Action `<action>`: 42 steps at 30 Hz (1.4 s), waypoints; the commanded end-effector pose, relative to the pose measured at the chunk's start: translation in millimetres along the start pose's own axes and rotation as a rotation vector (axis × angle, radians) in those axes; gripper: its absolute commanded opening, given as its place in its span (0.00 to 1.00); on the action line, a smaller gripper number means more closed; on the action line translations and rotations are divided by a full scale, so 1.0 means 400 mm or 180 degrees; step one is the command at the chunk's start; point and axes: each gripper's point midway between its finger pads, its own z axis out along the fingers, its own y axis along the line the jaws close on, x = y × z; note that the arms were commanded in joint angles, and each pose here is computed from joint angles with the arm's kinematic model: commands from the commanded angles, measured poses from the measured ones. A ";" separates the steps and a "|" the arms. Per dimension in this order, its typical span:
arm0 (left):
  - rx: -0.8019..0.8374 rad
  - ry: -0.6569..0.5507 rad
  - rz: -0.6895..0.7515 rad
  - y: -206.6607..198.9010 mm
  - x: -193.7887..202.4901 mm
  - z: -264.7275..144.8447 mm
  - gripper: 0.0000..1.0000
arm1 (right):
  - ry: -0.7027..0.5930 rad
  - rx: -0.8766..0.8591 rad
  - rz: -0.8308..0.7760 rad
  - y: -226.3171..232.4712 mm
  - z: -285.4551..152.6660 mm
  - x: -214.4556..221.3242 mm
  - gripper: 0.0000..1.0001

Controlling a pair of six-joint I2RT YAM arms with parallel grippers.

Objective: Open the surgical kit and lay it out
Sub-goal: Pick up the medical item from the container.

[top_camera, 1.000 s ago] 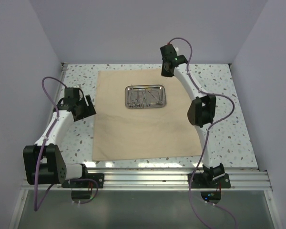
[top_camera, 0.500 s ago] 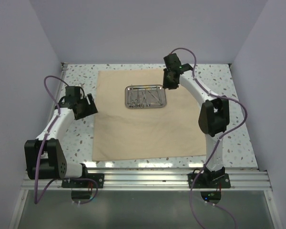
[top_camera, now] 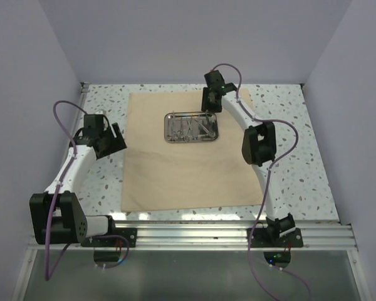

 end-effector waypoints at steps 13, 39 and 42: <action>-0.0256 -0.0085 -0.0119 0.043 0.012 -0.038 0.75 | 0.0113 0.0071 0.0014 -0.008 0.084 0.041 0.40; -0.0156 -0.0004 0.0089 0.041 0.021 0.016 0.75 | 0.0340 0.0788 -0.0556 -0.063 0.060 0.128 0.00; -0.0067 0.0007 0.0079 0.029 0.022 0.020 0.75 | 0.0027 0.0731 -0.0429 -0.065 -0.009 0.027 0.00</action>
